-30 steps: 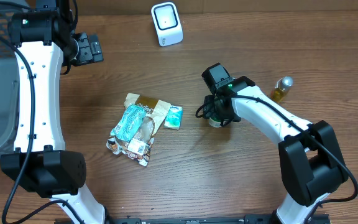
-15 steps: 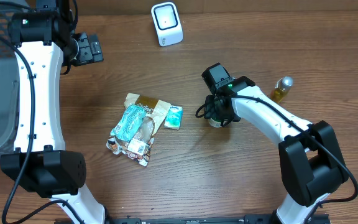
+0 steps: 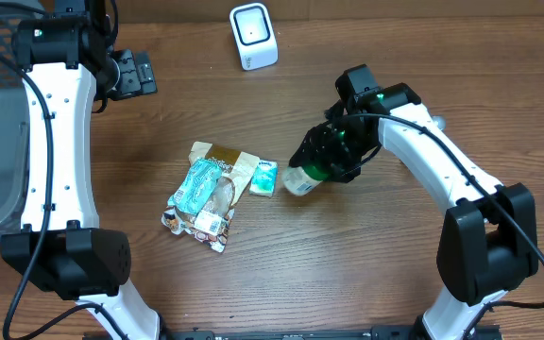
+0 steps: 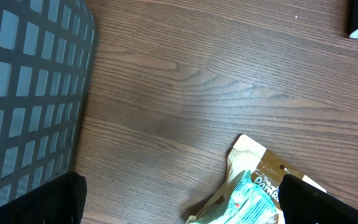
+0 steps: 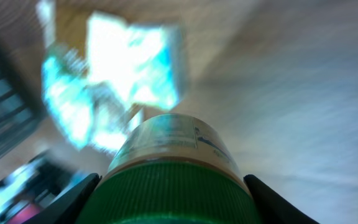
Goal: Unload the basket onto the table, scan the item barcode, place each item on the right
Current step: 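Lift the green jar and tilt it sideways with the right gripper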
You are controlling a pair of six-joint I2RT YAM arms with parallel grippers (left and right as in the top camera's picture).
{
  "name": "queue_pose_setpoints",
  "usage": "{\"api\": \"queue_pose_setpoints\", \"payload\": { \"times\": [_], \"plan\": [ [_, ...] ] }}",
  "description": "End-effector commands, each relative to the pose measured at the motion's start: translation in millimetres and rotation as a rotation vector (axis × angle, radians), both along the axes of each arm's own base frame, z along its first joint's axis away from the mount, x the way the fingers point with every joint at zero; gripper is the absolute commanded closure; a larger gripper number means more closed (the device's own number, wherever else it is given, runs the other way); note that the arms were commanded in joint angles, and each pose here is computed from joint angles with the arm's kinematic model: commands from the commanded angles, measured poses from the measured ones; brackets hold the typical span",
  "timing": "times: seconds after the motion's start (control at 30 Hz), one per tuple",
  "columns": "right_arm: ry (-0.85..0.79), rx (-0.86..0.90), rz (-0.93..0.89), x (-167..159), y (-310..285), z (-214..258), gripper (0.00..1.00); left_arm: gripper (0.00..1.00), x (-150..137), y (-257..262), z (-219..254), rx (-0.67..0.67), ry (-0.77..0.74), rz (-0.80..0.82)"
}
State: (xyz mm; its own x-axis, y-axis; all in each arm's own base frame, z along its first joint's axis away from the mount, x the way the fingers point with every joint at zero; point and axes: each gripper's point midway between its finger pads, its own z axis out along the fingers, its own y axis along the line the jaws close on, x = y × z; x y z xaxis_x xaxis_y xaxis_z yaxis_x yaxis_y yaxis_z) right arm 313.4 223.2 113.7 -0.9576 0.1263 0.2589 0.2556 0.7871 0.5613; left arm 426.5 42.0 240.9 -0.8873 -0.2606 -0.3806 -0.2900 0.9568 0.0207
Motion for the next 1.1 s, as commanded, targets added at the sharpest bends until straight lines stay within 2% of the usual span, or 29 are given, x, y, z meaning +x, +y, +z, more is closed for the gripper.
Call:
{"api": "queue_pose_setpoints", "payload": {
  "times": [0.0, 0.27, 0.57, 0.7, 1.07],
  "plan": [
    [0.082, 0.264, 0.028, -12.6, 30.6, 42.9, 0.56, 0.0, -0.4, 1.8, 10.8, 0.0, -0.031, 0.013],
    [0.223, 0.371, 0.019, -32.8, 37.6, 63.2, 0.55, 0.0, -0.4, 1.8, 10.8, 0.0, -0.031, 0.013],
    [0.271, 0.394, 0.012, -39.3, 38.4, 69.0, 0.55, 0.0, -0.4, 1.8, 10.8, 0.0, -0.031, 0.013],
    [0.342, 0.462, 0.003, -46.8, 42.0, 83.1, 0.55, 0.01, -0.4, 1.8, 10.8, 0.0, -0.031, 0.014],
    [0.348, 0.479, 0.004, -46.9, 43.1, 85.9, 0.55, 0.0, -0.4, 1.8, 10.8, 0.0, -0.031, 0.013]
  ]
}}
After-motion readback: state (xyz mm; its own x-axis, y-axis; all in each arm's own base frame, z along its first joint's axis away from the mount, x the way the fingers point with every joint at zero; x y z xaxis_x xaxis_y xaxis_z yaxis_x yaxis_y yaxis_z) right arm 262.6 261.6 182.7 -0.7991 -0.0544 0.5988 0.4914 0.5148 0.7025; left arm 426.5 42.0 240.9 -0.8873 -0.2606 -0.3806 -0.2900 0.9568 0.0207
